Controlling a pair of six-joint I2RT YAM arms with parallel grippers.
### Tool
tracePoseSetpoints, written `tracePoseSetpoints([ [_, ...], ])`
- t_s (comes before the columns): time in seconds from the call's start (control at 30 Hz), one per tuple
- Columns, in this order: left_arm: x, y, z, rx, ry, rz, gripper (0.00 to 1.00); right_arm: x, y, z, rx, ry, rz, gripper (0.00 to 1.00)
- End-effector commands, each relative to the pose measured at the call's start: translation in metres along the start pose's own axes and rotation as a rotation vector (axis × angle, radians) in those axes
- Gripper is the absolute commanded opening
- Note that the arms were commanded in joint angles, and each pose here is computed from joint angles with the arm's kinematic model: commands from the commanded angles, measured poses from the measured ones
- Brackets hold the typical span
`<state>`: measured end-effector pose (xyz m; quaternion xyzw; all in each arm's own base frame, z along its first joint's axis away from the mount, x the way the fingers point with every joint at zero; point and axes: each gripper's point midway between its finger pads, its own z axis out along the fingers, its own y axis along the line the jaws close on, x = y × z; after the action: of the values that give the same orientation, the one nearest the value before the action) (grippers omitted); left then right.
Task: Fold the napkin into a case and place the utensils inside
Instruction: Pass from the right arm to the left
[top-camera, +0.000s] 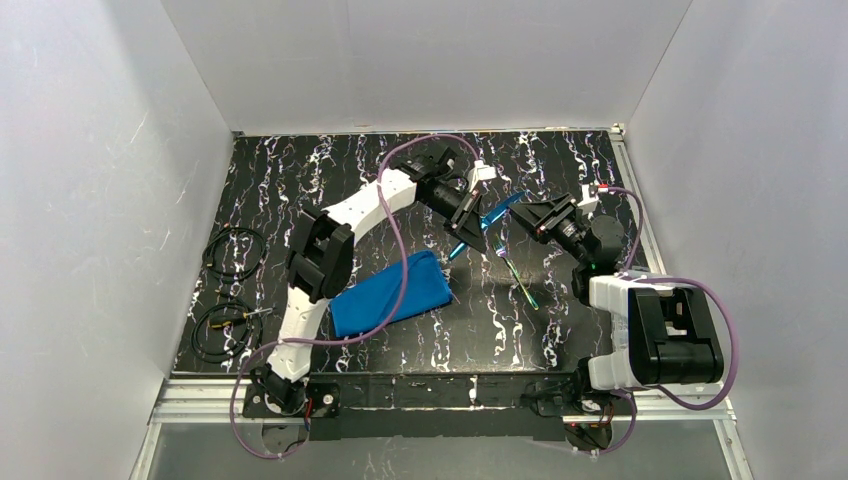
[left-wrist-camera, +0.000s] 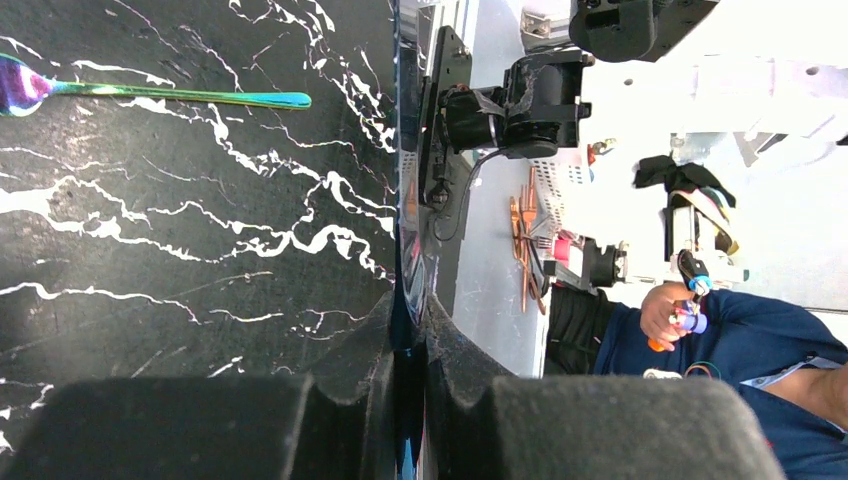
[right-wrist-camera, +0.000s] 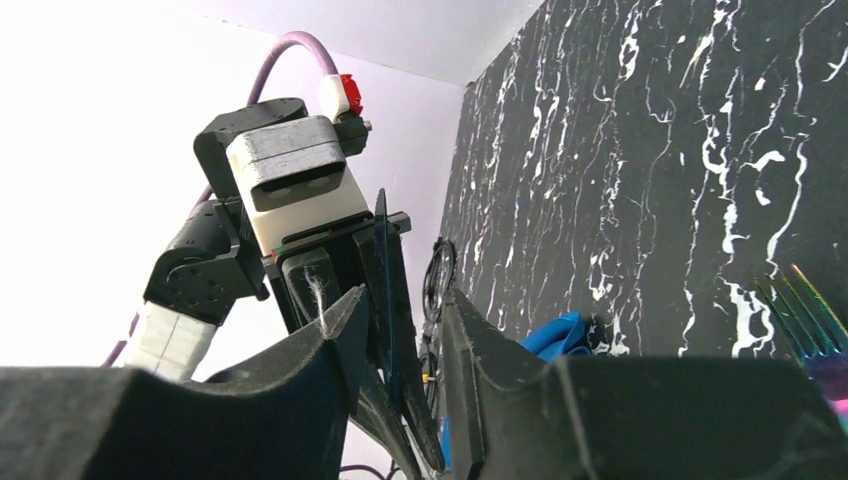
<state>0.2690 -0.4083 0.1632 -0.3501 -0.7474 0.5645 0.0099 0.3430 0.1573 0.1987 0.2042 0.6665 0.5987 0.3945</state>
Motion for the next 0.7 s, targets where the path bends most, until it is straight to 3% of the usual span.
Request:
tracePoseSetpoints([
  [0.0, -0.003, -0.05, -0.022, 0.062, -0.033, 0.043, 0.0, -0.008, 0.044, 0.006, -0.141, -0.002, -0.064, 0.44],
  [0.4, 0.01, -0.088, -0.035, 0.129, -0.03, 0.009, 0.0, 0.004, 0.073, 0.011, -0.194, 0.04, -0.113, 0.47],
  [0.47, 0.014, -0.096, -0.042, 0.134, -0.029, 0.032, 0.0, 0.01, 0.081, 0.009, -0.201, 0.128, -0.183, 0.47],
  [0.6, 0.035, -0.1, -0.066, 0.077, 0.022, 0.117, 0.0, 0.047, 0.068, -0.01, -0.097, 0.466, -0.32, 0.47],
  [0.67, 0.061, -0.099, -0.077, 0.049, 0.099, 0.091, 0.0, 0.046, 0.082, -0.014, -0.118, 0.478, -0.424, 0.48],
])
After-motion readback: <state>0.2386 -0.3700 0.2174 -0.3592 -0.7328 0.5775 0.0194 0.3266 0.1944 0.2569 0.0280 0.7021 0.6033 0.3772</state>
